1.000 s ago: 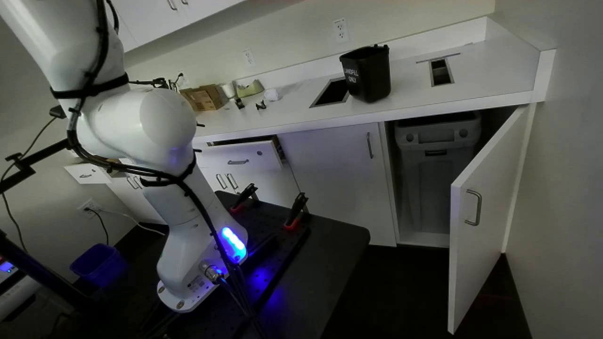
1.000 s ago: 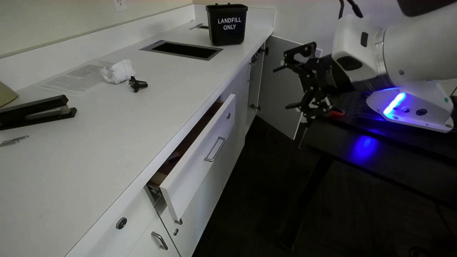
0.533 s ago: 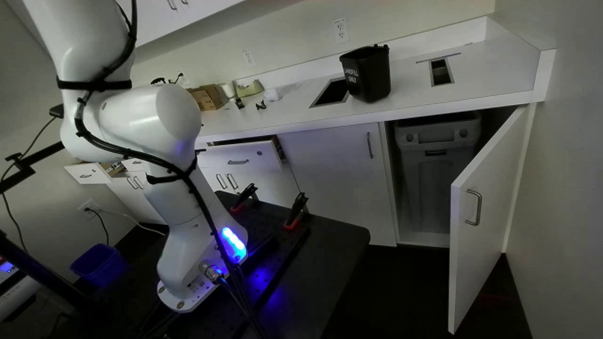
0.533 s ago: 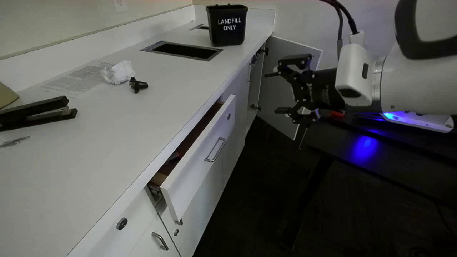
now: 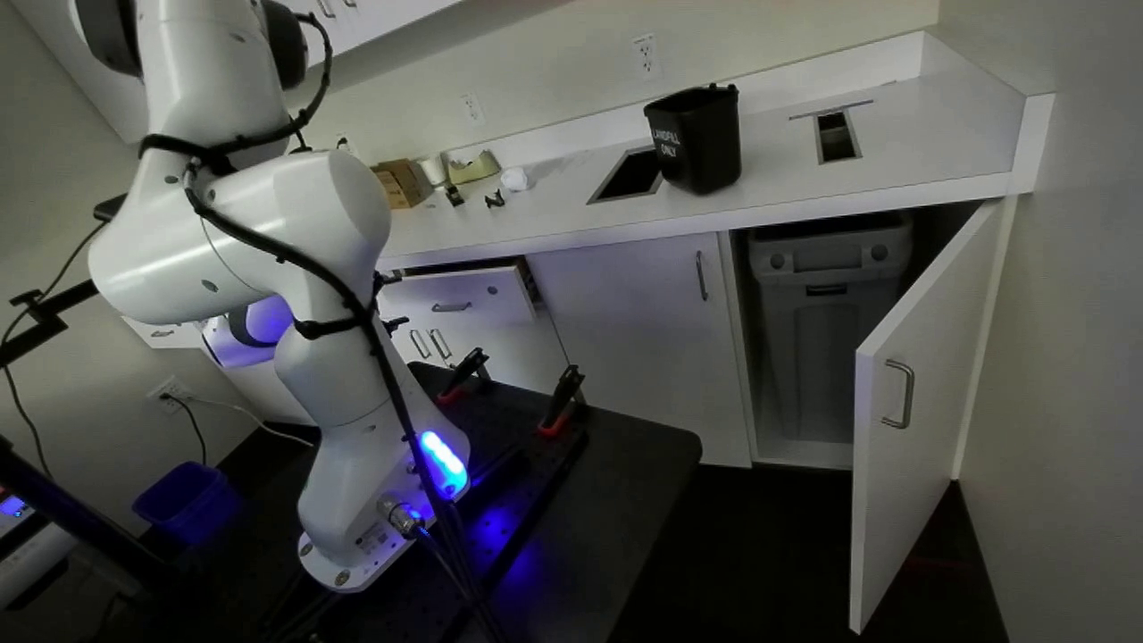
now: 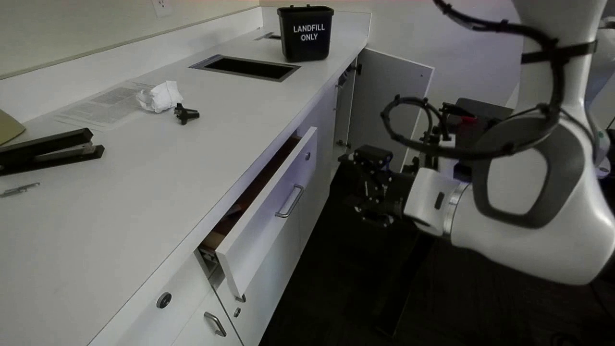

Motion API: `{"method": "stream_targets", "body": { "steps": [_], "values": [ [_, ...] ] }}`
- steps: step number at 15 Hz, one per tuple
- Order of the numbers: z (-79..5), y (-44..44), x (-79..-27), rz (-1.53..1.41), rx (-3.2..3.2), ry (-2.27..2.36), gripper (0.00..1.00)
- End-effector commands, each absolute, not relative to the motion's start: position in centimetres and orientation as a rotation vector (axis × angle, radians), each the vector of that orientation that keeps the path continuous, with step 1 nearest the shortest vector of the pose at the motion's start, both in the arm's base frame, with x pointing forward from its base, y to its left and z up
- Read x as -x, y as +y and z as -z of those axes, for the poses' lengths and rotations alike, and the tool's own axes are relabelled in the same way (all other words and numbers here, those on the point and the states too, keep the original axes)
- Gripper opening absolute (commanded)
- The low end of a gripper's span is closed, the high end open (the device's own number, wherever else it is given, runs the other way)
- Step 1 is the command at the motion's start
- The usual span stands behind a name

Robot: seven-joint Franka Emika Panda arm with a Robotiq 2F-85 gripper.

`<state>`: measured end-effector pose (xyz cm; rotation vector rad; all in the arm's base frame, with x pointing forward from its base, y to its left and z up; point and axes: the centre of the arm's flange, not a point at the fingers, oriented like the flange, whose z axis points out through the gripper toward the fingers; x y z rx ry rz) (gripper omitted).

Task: Open the right drawer fully

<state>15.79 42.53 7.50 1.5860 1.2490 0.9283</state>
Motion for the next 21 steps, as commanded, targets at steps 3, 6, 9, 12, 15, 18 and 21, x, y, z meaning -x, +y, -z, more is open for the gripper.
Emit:
{"method": "stream_targets", "body": {
  "steps": [3, 6, 9, 12, 15, 18, 21],
  "values": [
    [-3.4, 44.9, -16.5, -0.937, -1.619, 1.195, 1.0],
    [-1.8, 46.1, -16.6, -0.935, -1.627, 1.182, 1.0],
    [-1.2, 46.5, -17.2, -0.923, -1.571, 1.12, 1.0],
    [0.1, 46.9, -18.8, -0.947, -1.491, 1.024, 1.0],
    [1.7, 47.2, -20.5, -0.953, -1.461, 0.966, 1.0],
    [3.2, 47.5, -21.6, -0.97, -1.441, 0.967, 1.0],
    [4.2, 47.4, -22.6, -1.001, -1.436, 0.97, 1.0]
  ]
}}
